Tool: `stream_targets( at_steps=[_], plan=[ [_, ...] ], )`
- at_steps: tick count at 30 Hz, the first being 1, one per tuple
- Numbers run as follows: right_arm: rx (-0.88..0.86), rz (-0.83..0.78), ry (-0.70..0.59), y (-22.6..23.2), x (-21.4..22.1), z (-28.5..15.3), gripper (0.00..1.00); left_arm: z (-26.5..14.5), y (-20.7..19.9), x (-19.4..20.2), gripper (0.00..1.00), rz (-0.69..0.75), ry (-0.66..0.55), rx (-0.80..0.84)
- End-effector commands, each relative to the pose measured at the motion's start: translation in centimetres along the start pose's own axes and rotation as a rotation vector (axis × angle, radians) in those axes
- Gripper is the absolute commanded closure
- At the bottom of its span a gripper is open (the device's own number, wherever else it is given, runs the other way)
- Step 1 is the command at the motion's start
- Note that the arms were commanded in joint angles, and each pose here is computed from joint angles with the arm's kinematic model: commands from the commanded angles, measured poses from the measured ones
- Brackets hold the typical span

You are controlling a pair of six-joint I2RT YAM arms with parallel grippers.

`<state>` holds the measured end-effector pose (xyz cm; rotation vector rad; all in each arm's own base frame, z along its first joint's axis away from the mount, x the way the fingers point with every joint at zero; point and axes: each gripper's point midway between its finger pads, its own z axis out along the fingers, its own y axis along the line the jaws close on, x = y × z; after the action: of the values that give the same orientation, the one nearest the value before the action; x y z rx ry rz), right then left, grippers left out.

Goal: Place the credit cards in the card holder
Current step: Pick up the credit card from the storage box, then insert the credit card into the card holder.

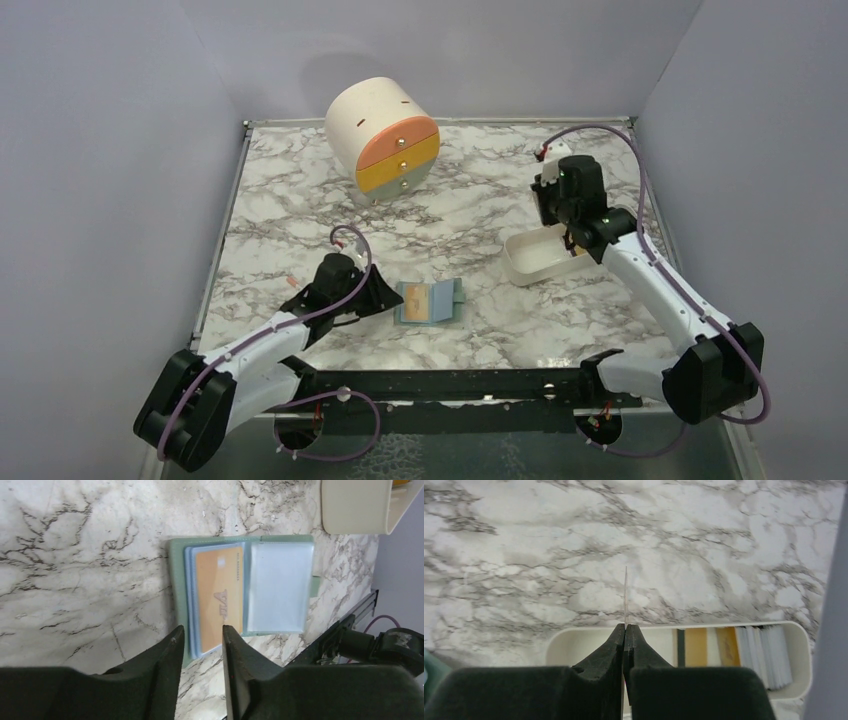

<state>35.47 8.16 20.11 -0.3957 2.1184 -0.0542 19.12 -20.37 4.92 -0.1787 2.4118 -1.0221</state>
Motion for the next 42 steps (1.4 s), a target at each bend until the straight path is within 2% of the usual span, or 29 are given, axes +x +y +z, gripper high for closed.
stream_targets(
  at_steps=[1, 6, 13, 18, 24, 27, 36, 42],
  plan=[
    [-0.098, 0.067, -0.070, 4.3, -3.0, -0.2, 0.99, -0.7, 0.6, -1.2, 0.60, 0.003, -0.053, -0.073],
    [-0.300, 0.205, -0.148, 9.1, -4.8, -1.7, 0.99, -1.7, -0.4, -2.9, 0.51, 0.031, -0.101, -0.090],
    [-0.626, 0.413, -0.202, 16.4, -6.3, -6.0, 0.99, -2.7, -3.9, -4.7, 0.49, 0.057, -0.154, 0.022],
    [-0.824, 0.479, -0.222, 19.1, -6.5, -9.2, 0.99, -4.7, -9.5, -5.4, 0.42, 0.096, -0.155, 0.252],
    [-1.044, 0.609, -0.240, 21.1, -6.5, -12.7, 0.99, -7.3, -14.4, -5.9, 0.31, 0.042, -0.170, 0.501],
    [-1.144, 0.650, -0.228, 22.2, -6.4, -13.9, 0.99, -8.4, -16.0, -6.3, 0.31, 0.030, -0.190, 0.581],
    [-1.254, 0.712, -0.171, 23.9, -5.8, -14.7, 0.99, -10.3, -18.4, -7.2, 0.31, 0.078, -0.222, 0.658],
    [-1.303, 0.713, -0.157, 24.5, -5.2, -14.9, 0.99, -10.3, -18.8, -7.1, 0.41, 0.081, -0.210, 0.688]
  ],
)
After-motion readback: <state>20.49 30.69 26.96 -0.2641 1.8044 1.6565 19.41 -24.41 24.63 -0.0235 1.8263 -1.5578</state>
